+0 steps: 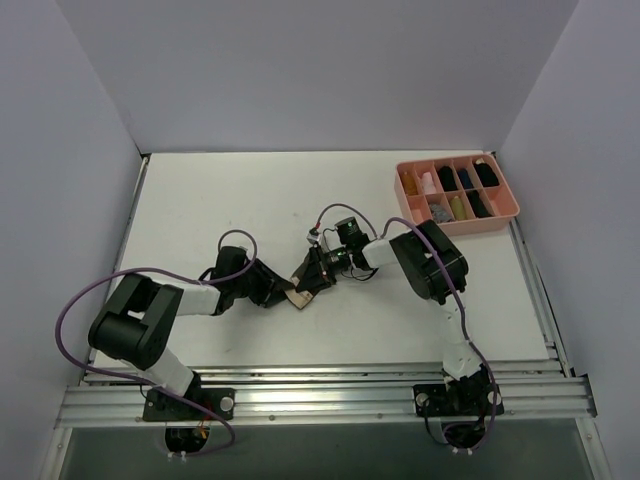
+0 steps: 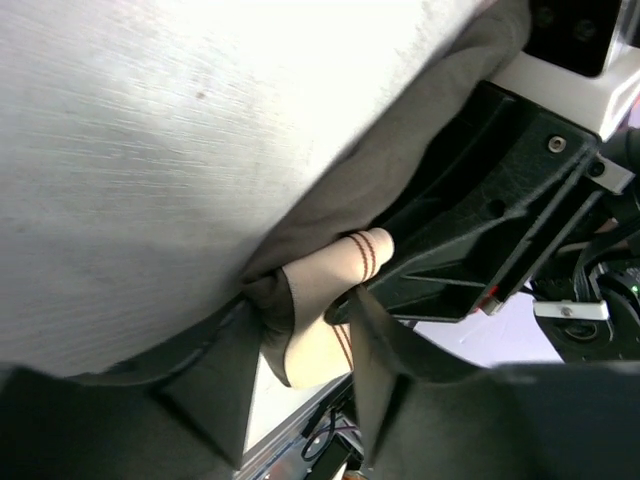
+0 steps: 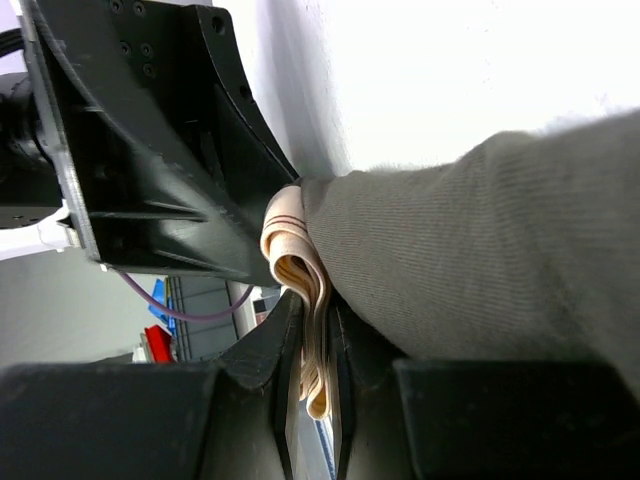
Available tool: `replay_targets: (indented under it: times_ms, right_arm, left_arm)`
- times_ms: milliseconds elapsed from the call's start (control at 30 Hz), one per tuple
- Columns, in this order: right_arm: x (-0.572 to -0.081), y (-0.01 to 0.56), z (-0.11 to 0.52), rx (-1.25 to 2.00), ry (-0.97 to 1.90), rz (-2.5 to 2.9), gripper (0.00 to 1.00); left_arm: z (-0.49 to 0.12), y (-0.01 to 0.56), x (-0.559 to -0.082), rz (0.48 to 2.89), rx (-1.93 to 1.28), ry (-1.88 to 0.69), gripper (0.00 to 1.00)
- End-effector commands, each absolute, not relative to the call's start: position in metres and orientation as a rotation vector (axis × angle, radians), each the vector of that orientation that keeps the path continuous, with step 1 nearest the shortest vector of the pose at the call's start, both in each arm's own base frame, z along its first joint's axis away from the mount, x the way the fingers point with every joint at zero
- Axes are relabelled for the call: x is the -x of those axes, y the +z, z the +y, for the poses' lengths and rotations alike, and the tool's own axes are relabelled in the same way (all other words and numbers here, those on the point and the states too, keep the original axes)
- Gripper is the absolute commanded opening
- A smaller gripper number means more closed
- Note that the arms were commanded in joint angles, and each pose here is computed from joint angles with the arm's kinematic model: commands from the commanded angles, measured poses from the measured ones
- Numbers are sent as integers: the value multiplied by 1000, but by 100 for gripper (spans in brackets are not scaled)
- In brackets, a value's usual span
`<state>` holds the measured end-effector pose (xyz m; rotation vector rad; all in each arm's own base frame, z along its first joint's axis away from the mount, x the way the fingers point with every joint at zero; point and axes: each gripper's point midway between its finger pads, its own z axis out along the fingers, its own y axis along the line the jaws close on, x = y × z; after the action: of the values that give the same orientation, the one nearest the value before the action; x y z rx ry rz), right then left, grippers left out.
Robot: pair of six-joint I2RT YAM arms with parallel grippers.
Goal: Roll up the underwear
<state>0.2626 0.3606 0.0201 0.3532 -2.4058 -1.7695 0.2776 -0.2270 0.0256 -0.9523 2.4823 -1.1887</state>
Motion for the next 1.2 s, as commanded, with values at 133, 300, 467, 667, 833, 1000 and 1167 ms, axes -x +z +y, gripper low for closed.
replay_targets:
  times_ms: [133, 300, 467, 667, 833, 1000, 1167]
  right_arm:
    - [-252, -12, 353, -202, -1605, -2445, 2]
    - [-259, -3, 347, -302, -1549, -2550, 19]
    - [-283, 11, 336, -381, -1415, -2772, 28]
    - [-313, 44, 314, -484, -1133, -3094, 35]
    - [-314, 76, 320, -841, -822, -3379, 41]
    - [-281, 102, 352, -1211, -785, -3477, 45]
    - [-267, 107, 362, -1430, -634, -3530, 46]
  left_arm:
    - [-200, -29, -251, 2620, 1046, -884, 25]
    - [-199, -21, -252, 2630, 1021, -862, 4]
    - [-196, -14, -253, 2662, 984, -816, 2]
    - [-192, -9, -239, 2767, 982, -727, 2]
    - [-192, 6, -238, 2829, 974, -682, 2]
    - [-191, 12, -229, 2933, 988, -627, 2]
    - [-190, 14, -227, 2998, 1021, -605, 2]
